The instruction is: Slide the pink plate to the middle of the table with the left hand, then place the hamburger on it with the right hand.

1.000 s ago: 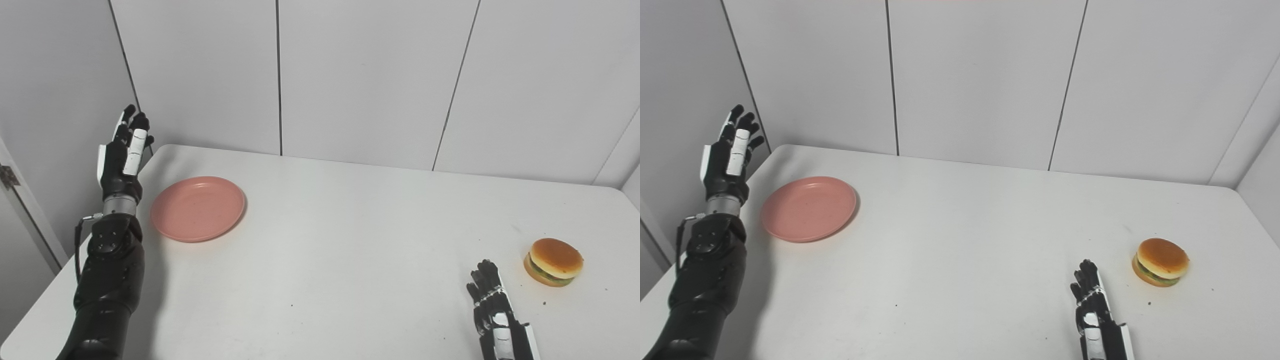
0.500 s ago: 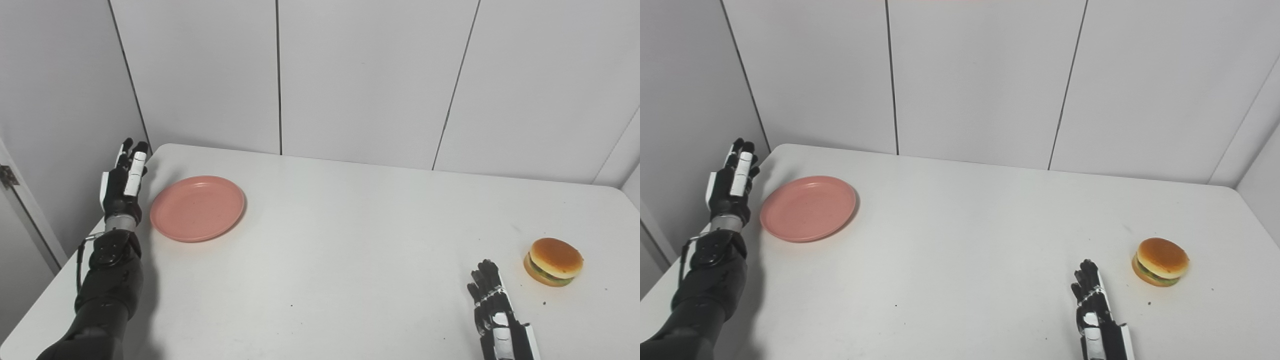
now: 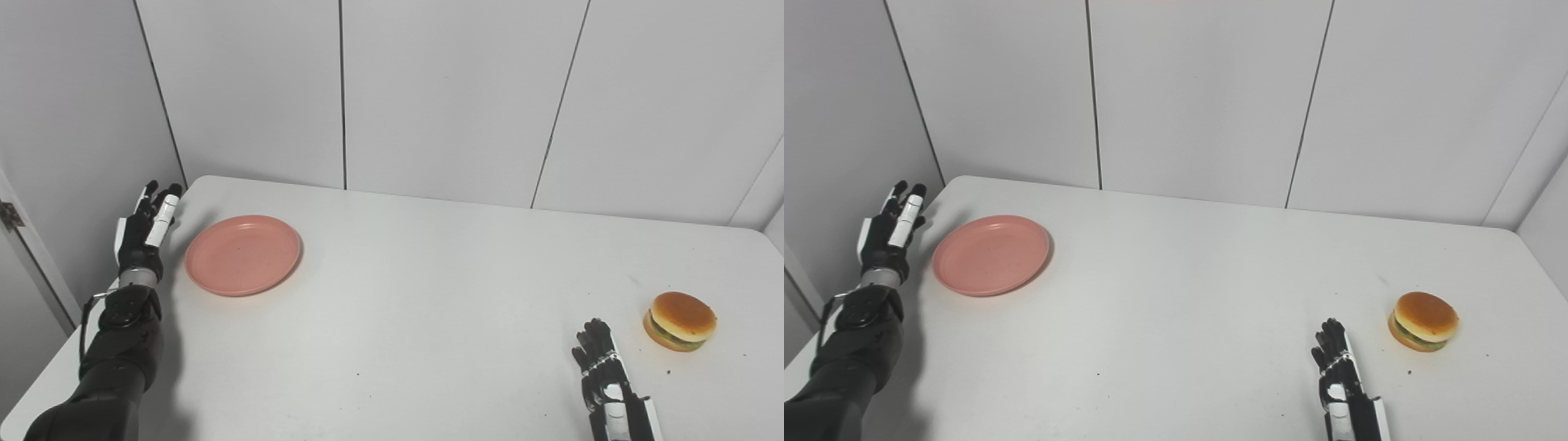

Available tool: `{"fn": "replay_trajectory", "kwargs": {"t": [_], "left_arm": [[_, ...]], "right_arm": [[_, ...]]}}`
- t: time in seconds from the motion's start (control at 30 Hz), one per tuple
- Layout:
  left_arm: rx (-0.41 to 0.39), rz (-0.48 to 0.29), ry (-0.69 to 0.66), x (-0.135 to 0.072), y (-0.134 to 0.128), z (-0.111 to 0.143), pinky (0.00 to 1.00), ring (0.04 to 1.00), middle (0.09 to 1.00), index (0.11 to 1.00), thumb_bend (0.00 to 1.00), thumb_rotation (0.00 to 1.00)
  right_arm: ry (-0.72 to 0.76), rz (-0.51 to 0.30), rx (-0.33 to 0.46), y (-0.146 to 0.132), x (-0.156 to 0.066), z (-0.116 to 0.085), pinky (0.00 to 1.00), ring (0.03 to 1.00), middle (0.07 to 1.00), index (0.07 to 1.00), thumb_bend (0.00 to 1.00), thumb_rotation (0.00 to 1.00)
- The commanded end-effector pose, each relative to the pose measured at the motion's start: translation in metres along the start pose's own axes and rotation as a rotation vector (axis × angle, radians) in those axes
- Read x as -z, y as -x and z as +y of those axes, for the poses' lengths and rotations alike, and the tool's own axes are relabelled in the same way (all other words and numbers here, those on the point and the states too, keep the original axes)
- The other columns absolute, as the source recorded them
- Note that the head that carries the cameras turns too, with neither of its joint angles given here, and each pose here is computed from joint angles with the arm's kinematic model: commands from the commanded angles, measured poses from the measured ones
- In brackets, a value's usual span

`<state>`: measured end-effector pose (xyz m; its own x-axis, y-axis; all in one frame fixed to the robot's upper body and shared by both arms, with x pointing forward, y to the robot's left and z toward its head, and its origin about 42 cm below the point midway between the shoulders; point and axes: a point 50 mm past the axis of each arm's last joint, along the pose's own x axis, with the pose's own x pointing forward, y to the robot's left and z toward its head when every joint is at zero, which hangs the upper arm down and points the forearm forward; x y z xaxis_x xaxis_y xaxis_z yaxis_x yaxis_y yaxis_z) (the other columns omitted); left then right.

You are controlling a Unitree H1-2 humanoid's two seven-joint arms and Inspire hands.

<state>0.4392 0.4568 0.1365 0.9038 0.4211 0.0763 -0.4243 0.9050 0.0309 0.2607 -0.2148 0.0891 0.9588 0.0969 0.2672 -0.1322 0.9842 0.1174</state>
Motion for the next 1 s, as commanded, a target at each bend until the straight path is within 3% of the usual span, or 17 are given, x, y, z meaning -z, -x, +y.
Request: {"fn": "replay_trajectory", "kwargs": {"t": [0.0, 0.27, 0.43, 0.67, 0.97], "left_arm": [[0.006, -0.096, 0.007, -0.027, -0.015, 0.000, 0.91, 0.957, 0.948, 0.947, 0.84, 0.74], [0.060, -0.046, 0.001, -0.015, -0.013, -0.006, 0.94, 0.981, 0.985, 0.980, 0.86, 0.79], [0.097, -0.022, -0.018, -0.008, -0.009, -0.011, 0.91, 0.978, 0.969, 0.983, 0.89, 0.79], [0.112, 0.019, -0.054, 0.003, -0.004, -0.016, 0.91, 0.974, 0.966, 1.000, 0.75, 0.76], [0.145, 0.016, -0.045, 0.010, 0.003, -0.027, 0.89, 0.966, 0.955, 0.980, 0.79, 0.73]], "right_arm": [[0.014, 0.127, 0.024, 0.008, 0.017, -0.013, 0.98, 0.978, 0.973, 0.956, 0.79, 0.90], [0.028, 0.132, 0.016, 0.009, 0.017, -0.011, 0.97, 0.979, 0.971, 0.953, 0.79, 0.91], [0.030, 0.134, 0.012, 0.010, 0.016, -0.009, 0.96, 0.977, 0.969, 0.952, 0.78, 0.92], [0.031, 0.134, 0.005, 0.011, 0.014, -0.008, 0.96, 0.974, 0.967, 0.950, 0.77, 0.92], [0.035, 0.140, 0.002, 0.011, 0.013, -0.008, 0.95, 0.972, 0.964, 0.950, 0.77, 0.92]]}}
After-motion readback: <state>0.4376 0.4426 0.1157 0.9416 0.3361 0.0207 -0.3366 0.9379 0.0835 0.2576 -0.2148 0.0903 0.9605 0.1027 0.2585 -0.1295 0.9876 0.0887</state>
